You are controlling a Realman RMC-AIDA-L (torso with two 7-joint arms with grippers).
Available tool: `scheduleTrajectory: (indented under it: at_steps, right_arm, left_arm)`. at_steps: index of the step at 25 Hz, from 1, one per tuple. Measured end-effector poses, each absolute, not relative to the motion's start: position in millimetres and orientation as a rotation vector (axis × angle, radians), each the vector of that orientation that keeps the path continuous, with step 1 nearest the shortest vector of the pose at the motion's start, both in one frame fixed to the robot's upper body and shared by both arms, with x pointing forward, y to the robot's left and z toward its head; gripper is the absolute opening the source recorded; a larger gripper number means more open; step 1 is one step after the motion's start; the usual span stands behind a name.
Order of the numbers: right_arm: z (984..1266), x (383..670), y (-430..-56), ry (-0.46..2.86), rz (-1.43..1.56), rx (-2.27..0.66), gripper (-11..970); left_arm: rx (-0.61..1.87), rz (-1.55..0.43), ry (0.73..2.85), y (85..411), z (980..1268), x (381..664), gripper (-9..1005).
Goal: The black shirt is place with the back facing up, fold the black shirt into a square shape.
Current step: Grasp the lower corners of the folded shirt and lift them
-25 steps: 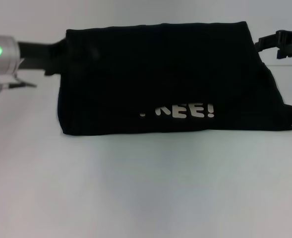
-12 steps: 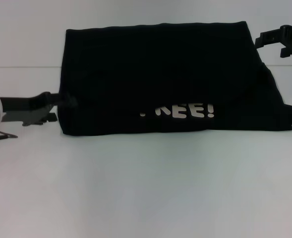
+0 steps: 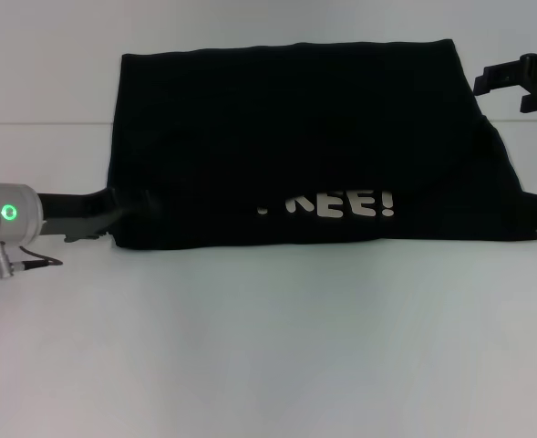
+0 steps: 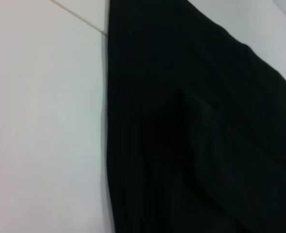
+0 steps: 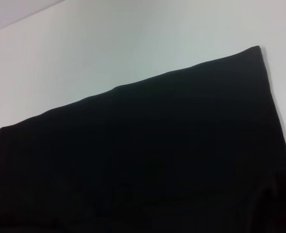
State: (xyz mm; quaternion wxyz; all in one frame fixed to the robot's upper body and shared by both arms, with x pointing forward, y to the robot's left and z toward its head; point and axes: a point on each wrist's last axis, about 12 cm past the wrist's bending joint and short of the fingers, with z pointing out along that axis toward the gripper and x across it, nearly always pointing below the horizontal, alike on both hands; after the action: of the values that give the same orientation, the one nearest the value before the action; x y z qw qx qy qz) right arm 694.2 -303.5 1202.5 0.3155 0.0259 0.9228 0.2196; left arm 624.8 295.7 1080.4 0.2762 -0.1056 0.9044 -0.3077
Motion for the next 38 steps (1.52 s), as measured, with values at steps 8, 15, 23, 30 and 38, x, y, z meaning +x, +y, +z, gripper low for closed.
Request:
scheduleTrajectory:
  at_steps: [8, 15, 23, 30, 38]
  right_arm:
    - [1199, 692, -308, 2.432, 0.57, 0.083, 897]
    - [1198, 692, -309, 2.431, 0.57, 0.087, 896]
    - [1200, 692, -309, 2.427, 0.58, 0.091, 896]
    - [1199, 689, -312, 2.442, 0.584, 0.083, 895]
    - [1185, 670, -328, 2.532, 0.569, -0.014, 895]
  left_arm:
    - [-0.251, -0.799, 2.449, 287, 1076, 626, 733]
    - [-0.209, -0.811, 2.479, 279, 1075, 624, 684]
    - [-0.177, -0.822, 2.492, 275, 1080, 626, 561]
    - [-0.182, -0.827, 2.491, 277, 1081, 626, 262]
    - [-0.171, -0.923, 2.466, 283, 1093, 626, 47]
